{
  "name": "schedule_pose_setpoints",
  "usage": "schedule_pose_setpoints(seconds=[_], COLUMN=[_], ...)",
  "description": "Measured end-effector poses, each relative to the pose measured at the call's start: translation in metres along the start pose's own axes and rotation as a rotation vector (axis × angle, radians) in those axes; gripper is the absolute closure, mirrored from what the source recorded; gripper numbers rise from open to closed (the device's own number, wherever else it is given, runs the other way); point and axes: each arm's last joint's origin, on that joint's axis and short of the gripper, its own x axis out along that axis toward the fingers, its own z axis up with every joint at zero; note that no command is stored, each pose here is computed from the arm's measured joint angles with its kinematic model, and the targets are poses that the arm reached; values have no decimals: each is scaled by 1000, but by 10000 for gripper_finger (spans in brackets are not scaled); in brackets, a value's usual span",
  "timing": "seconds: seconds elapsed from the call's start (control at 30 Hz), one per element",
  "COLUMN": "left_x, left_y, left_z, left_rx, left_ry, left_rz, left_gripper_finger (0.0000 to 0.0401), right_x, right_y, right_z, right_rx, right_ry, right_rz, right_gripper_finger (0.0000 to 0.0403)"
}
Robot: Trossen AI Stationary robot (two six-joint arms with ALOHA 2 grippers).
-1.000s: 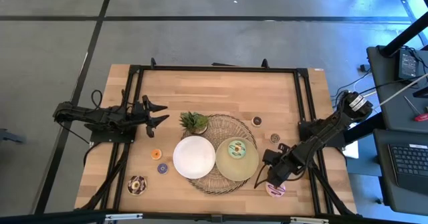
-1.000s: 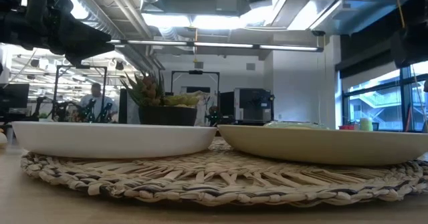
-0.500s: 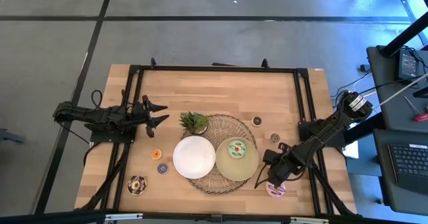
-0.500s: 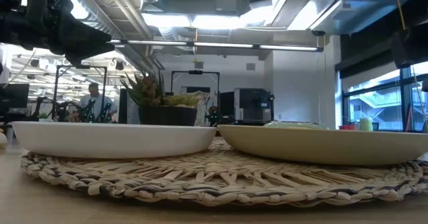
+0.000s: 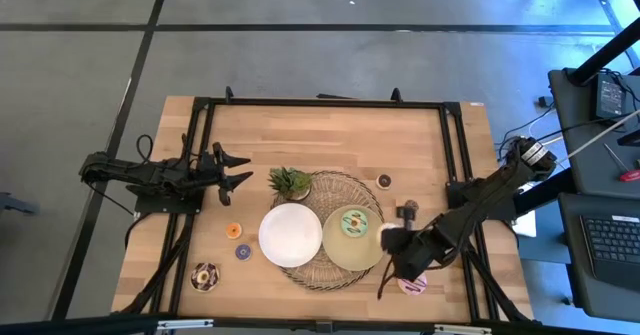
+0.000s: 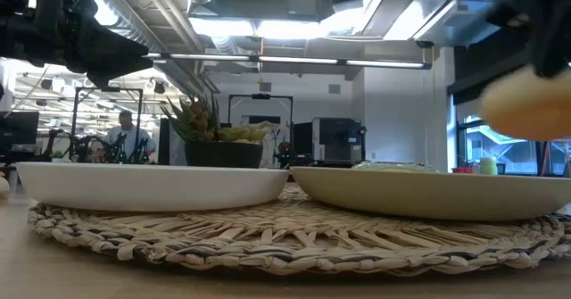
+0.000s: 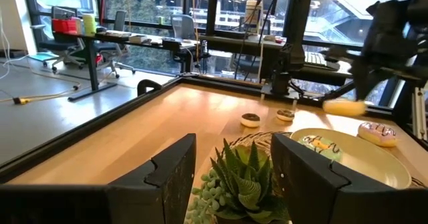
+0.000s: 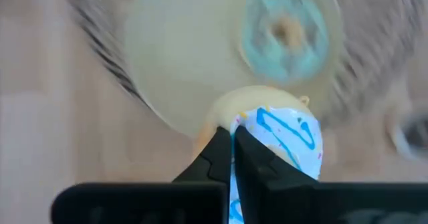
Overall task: Pick & Place donuts
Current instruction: Put the big white donut on the brown plate
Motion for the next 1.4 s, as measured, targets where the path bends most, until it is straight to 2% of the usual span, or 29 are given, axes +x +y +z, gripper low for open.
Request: schedule_pose_setpoints(seconds=[0.1, 0.23, 0.37, 0.57, 0.9, 1.2, 1.4], left_x=[0, 0, 0, 0, 0, 0, 0], left_y=[0, 0, 0, 0, 0, 0, 0], left_z=[0, 0, 0, 0, 0, 0, 0], left_rx=[0, 0, -2, -1, -2, -1, -1], left_ry=[0, 0, 0, 0, 0, 0, 1], left_rz=[0, -1, -1, -2, -3, -3, -3], left_gripper_finger=[210, 211, 211, 211, 210, 210, 211], right_x=[6, 23, 40, 51, 89, 88, 89], right_y=[5, 15, 25, 32, 37, 39, 39], right_z=[12, 22, 28, 39, 36, 38, 37], right_rx=[-65, -169, -238, -246, -225, -207, -209], right_ry=[-92, -154, -123, -115, -43, -45, -39], right_rz=[67, 96, 101, 98, 53, 103, 109], right_gripper_finger=[393, 394, 394, 394, 391, 347, 293])
